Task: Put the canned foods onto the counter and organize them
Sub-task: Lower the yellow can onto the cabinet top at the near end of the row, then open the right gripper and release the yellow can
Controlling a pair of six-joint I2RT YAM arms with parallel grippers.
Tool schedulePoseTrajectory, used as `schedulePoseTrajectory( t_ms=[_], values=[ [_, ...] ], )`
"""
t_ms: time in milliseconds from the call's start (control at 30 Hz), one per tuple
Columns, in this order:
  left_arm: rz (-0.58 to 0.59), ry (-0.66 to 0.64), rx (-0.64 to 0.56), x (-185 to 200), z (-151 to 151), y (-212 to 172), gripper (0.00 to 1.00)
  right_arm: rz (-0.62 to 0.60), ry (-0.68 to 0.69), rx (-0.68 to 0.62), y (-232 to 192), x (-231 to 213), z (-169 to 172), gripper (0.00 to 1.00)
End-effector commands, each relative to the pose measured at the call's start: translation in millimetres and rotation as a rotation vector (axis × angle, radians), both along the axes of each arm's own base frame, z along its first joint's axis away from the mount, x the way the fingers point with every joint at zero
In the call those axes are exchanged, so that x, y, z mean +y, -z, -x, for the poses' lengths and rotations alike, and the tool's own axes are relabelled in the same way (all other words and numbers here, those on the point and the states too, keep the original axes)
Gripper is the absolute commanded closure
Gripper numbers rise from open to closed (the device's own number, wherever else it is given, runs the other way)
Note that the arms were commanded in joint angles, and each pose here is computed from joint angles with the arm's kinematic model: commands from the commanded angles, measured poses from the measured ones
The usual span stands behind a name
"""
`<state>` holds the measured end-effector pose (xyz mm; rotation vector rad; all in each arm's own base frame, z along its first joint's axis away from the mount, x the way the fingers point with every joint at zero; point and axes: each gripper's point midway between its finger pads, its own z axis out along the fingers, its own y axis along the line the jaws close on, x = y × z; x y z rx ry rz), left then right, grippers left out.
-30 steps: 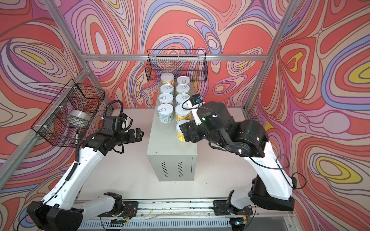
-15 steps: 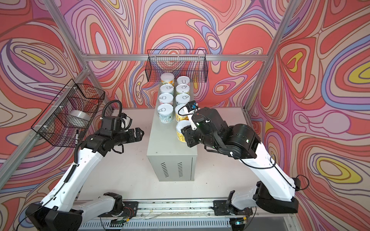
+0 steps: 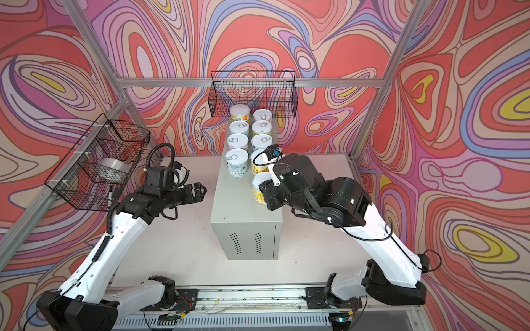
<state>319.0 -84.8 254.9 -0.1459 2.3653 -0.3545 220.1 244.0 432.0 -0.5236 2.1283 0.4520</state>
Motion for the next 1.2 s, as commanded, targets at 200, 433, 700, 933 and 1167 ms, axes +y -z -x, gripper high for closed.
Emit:
schedulePoseTrajectory(
  t_ms=[200, 433, 700, 933, 1167],
  values=[
    [-0.002, -0.002, 0.021, -0.4, -2.1, 11.8, 0.06, 0.083, 0.046, -0.031, 11.6, 0.1, -15.7, 0.60],
    [-0.010, -0.007, 0.025, 0.8, -3.2, 15.0, 0.06, 0.107, 0.041, -0.023, 19.1, 7.2, -21.8, 0.62],
    [-0.015, -0.008, 0.027, 1.4, -3.7, 16.9, 0.06, 0.118, 0.069, -0.012, 27.9, 1.7, -35.9, 0.63],
    [-0.028, -0.012, 0.026, 3.6, -3.5, 17.1, 0.06, 0.110, 0.064, -0.008, 32.1, 3.0, -45.2, 0.63],
    [-0.034, -0.012, 0.024, 4.7, -2.3, 17.0, 0.06, 0.117, 0.053, -0.003, 37.3, 8.7, -50.8, 0.65]
  ],
)
